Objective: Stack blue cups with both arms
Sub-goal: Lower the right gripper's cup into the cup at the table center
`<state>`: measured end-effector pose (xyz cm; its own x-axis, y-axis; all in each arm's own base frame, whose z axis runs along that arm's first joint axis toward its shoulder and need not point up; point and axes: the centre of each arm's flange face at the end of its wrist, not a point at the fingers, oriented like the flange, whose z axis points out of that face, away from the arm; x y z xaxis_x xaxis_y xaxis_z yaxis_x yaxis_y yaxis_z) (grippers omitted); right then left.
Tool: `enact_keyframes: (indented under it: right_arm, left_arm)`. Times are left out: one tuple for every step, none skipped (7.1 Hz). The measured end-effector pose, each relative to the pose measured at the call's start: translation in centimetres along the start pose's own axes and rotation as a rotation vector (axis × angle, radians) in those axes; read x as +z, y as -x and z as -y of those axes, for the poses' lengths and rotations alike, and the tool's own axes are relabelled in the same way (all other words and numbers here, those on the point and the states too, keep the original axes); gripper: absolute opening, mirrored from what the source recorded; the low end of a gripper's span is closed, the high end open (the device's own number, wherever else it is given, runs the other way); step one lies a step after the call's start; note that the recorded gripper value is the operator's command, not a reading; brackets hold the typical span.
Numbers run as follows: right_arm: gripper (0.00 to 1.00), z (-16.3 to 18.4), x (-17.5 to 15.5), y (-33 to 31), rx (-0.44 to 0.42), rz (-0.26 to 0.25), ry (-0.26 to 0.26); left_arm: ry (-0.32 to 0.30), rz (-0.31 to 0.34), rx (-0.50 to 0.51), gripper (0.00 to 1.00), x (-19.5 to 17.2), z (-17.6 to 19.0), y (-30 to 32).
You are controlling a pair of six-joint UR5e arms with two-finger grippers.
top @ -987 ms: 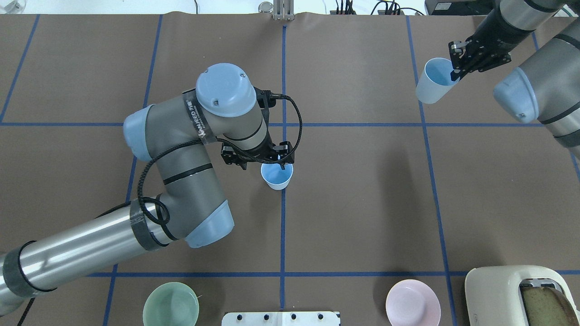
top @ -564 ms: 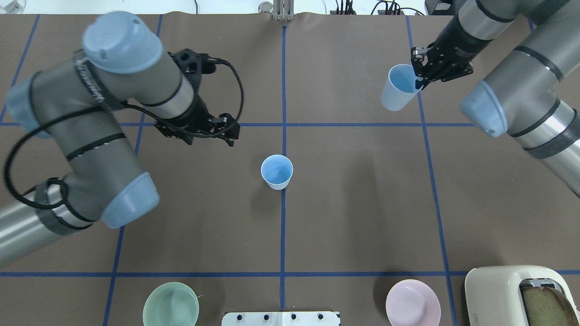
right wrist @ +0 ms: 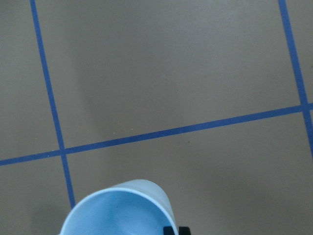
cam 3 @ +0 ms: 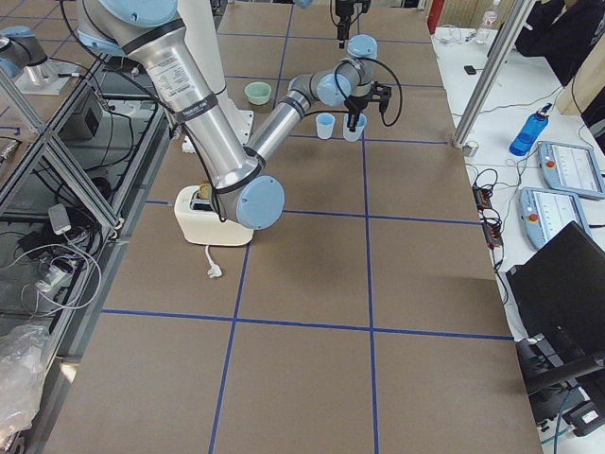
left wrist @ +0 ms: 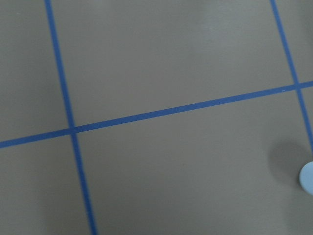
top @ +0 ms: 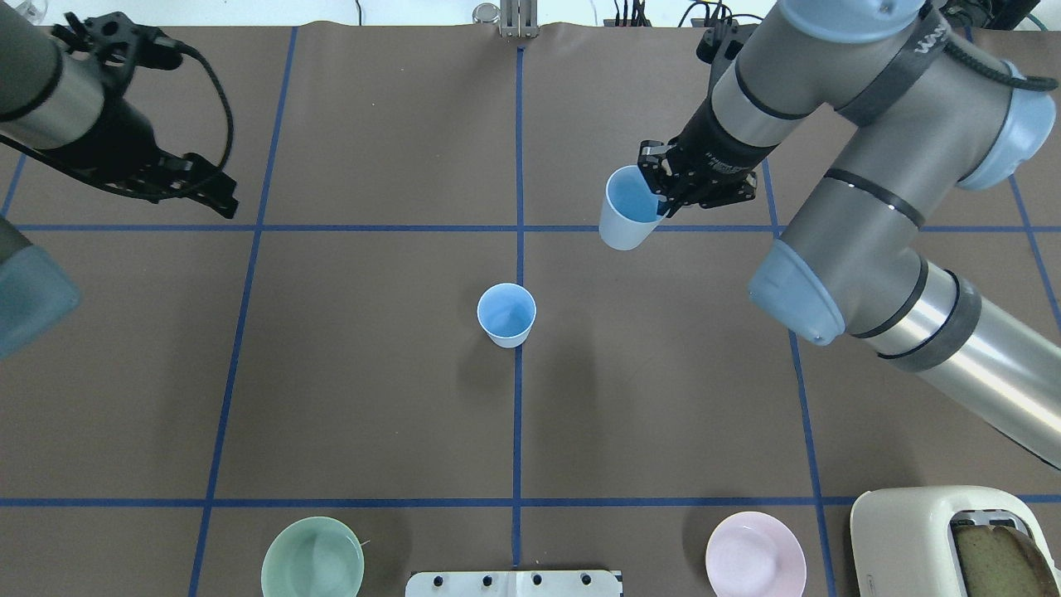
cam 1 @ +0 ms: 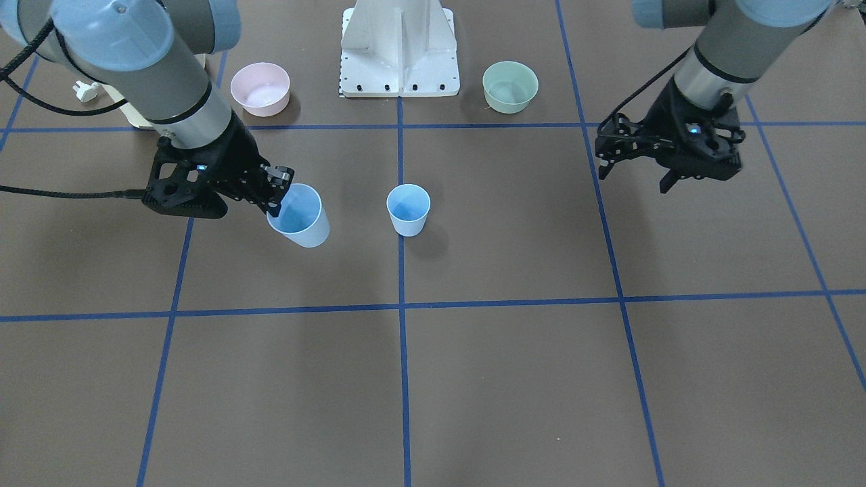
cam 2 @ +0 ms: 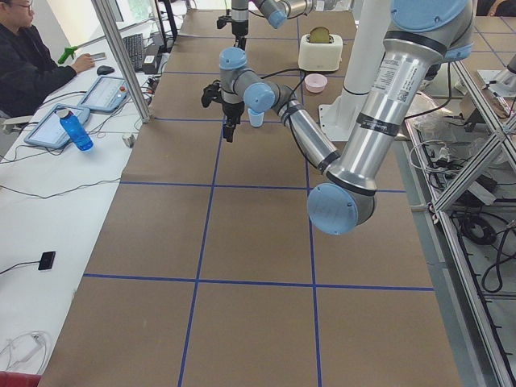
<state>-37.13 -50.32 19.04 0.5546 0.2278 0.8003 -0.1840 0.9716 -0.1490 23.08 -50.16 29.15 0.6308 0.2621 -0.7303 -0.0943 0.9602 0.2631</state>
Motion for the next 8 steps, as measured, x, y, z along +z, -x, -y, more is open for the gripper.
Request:
enact_keyframes:
  right_arm:
    - [0.00, -2.3, 0.4, 2.3, 0.023, 0.013, -0.008]
    - [0.00, -4.3, 0.9, 4.4, 0.036, 0.019, -0.017]
    - [0.00, -5.8, 1.4, 5.9, 0.043, 0.023, -0.023]
    - [0.00, -7.1, 2.2, 7.0, 0.043, 0.021, -0.029]
    - [0.00, -8.4, 3.2, 7.7, 0.035, 0.012, -0.035]
    - [0.00, -9.5, 4.3, 8.1, 0.026, 0.002, -0.041]
    - [0.00, -10.2, 5.0, 8.3, 0.019, -0.006, -0.045]
    - [0.00, -10.7, 5.7, 8.8, 0.015, -0.013, -0.048]
  left_arm:
    - [0.003, 0.017, 0.032, 0.98, -0.6, -0.5, 3.6]
    - [0.005, 0.034, 0.059, 0.97, -0.9, -1.0, 6.4]
    - [0.008, 0.048, 0.080, 0.98, -1.1, -1.5, 8.3]
    - [0.010, 0.057, 0.091, 0.98, -1.2, -2.1, 9.8]
    - [0.009, 0.064, 0.099, 0.98, -1.5, -2.4, 10.8]
    - [0.008, 0.069, 0.102, 0.98, -1.7, -2.6, 11.5]
    - [0.009, 0.074, 0.105, 0.98, -1.8, -2.9, 12.2]
    - [0.009, 0.076, 0.105, 0.98, -1.9, -3.0, 12.5]
